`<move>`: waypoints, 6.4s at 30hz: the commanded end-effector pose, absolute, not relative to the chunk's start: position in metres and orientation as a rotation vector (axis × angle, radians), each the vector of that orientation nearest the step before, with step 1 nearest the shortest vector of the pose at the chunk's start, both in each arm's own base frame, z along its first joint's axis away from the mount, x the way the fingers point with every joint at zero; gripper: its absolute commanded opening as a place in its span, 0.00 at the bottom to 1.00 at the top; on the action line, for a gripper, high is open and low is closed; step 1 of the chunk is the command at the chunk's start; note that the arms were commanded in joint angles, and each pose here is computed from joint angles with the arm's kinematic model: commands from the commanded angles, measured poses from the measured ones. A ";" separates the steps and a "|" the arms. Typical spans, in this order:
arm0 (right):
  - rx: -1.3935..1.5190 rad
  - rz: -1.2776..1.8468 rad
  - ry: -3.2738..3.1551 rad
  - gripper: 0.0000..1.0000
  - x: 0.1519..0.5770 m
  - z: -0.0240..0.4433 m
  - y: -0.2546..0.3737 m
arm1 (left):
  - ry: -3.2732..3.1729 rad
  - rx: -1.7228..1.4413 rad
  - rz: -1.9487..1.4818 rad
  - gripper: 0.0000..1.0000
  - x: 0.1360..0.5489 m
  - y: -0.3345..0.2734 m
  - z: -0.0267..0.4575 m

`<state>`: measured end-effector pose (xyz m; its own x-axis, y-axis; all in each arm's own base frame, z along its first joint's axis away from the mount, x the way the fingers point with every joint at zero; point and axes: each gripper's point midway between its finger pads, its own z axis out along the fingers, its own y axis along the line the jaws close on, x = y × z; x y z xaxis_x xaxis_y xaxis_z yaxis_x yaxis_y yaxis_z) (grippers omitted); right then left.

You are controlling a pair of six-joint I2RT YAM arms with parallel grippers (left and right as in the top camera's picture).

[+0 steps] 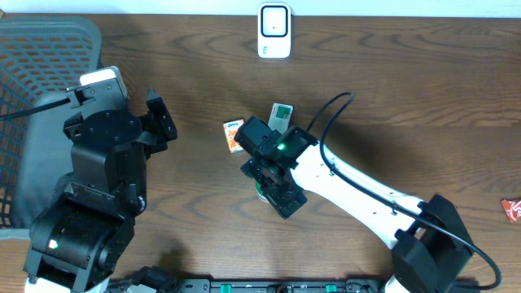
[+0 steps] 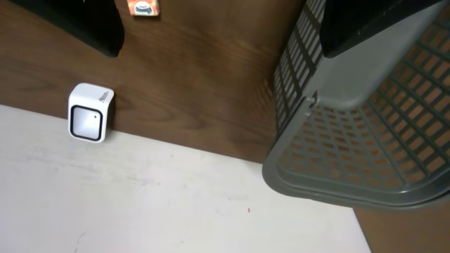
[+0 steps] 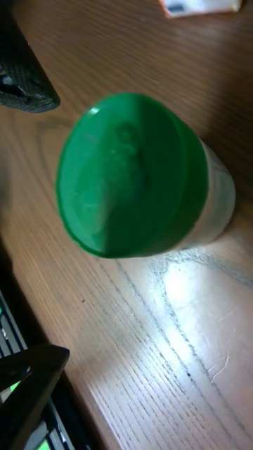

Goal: Scan the item barcode

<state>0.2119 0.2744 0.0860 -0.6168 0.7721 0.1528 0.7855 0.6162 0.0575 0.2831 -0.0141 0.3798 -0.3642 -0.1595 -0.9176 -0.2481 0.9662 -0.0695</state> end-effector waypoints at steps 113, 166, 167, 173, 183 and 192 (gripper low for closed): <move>0.795 -0.332 -2.908 0.70 0.230 0.036 0.263 | 1.954 -0.303 0.106 0.89 0.282 -0.012 0.377; -0.633 -0.167 -2.939 0.79 0.223 -0.002 0.252 | 1.954 -0.304 0.107 0.89 0.282 -0.012 0.377; -0.637 -0.167 -2.939 0.76 0.224 -0.002 0.252 | 1.954 -0.303 0.106 0.89 0.282 -0.012 0.377; -0.628 -0.182 -2.922 0.60 0.222 -0.001 0.253 | 1.954 -0.304 0.107 0.89 0.282 -0.012 0.377; -0.185 -0.248 -3.025 0.52 0.229 -0.001 0.258 | 1.954 -0.304 0.107 0.89 0.282 -0.012 0.377; 0.376 -0.037 -3.034 0.79 0.224 -0.004 0.226 | 1.954 -0.303 0.106 0.89 0.282 -0.012 0.377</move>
<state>0.2273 0.2477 0.0087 -0.9922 -0.1006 0.0739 -0.0912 0.9884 0.1214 0.2831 -0.0141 0.3798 -0.3638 -0.1596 -0.9177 -0.2481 0.9662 -0.0697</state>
